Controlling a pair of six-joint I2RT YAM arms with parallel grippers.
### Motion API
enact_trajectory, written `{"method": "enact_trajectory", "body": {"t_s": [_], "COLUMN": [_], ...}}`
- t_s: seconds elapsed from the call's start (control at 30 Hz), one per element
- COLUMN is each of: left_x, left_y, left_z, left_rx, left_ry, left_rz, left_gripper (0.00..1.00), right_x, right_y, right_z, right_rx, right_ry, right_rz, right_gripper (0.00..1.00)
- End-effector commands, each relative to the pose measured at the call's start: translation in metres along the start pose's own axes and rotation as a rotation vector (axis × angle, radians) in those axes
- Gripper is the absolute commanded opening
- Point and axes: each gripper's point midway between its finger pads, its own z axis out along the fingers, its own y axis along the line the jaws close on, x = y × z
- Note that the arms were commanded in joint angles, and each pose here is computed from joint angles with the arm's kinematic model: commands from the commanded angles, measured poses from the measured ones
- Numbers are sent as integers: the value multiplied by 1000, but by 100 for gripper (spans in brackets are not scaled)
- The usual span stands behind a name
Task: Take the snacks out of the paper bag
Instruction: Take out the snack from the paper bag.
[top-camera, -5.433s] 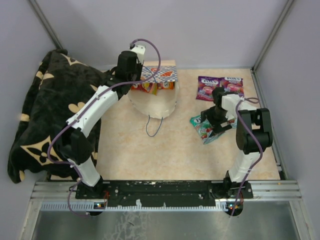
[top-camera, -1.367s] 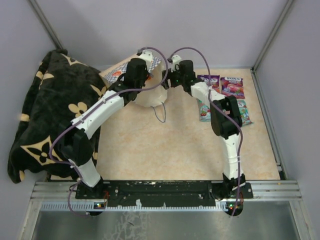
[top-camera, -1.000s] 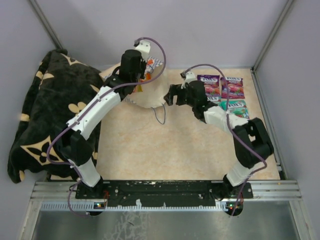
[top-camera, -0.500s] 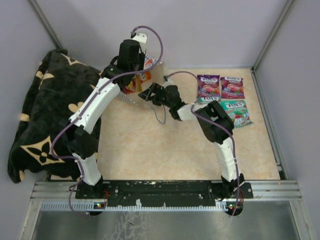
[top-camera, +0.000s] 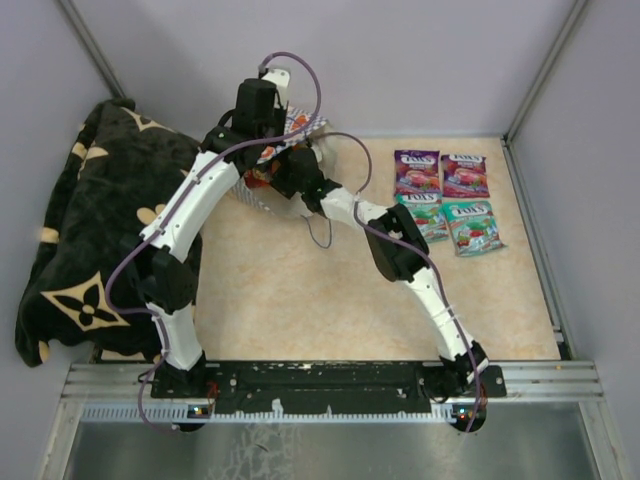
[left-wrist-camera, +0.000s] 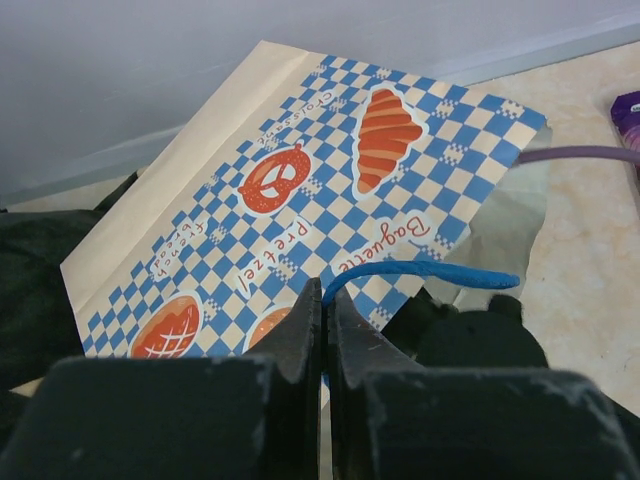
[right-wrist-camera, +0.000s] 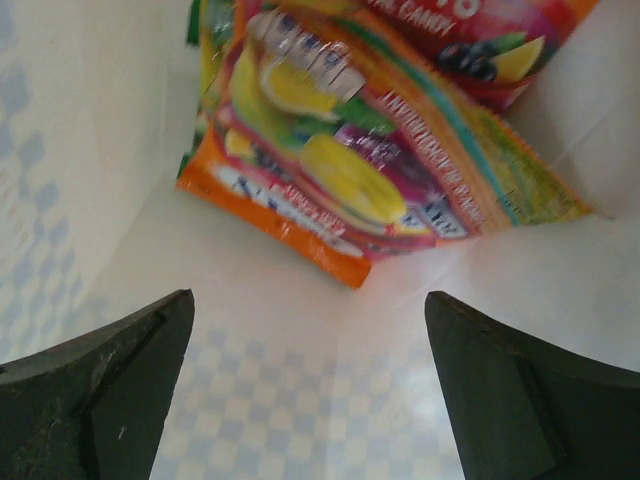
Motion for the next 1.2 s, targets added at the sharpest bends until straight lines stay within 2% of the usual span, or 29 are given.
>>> {"method": "enact_trajectory", "body": {"t_s": [0.0, 0.27, 0.5, 0.53, 0.6, 0.67, 0.73, 0.77, 0.83, 1.0, 1.07, 1.17], "left_x": [-12, -11, -5, -5, -2, -1, 0, -1, -1, 5, 9, 12], "left_y": [1, 1, -3, -2, -2, -1, 1, 3, 6, 14, 19, 31], "left_z": [-5, -6, -4, -4, -2, -3, -1, -1, 1, 6, 7, 8], "left_rx": [15, 20, 31, 31, 28, 25, 23, 21, 14, -20, -48, -96], "left_ry": [-27, -23, -10, -8, -1, -2, -1, -3, -3, 7, 8, 7], "left_rz": [-23, -30, -38, -38, -34, -34, -33, -33, -35, -34, -22, -19], "left_gripper": [0, 0, 0, 0, 0, 0, 0, 0, 0, 0, 0, 0], "right_x": [8, 17, 0, -2, -8, -15, -25, -30, -39, -39, -30, -19], "right_y": [-62, -86, -62, -56, -42, -34, -25, -20, -8, 30, 51, 58], "right_z": [17, 15, 46, 52, 63, 68, 68, 67, 61, 33, 12, -26], "right_rx": [283, 432, 252, 198, 72, 5, -53, -78, -124, -198, -216, -182], "right_ry": [0, -36, -116, -119, -130, -153, -175, -179, -178, -110, -66, -46], "right_rz": [103, 246, 321, 327, 336, 327, 297, 281, 258, 144, 98, 62], "right_gripper": [99, 99, 99, 97, 77, 63, 45, 32, 0, 0, 0, 0]}}
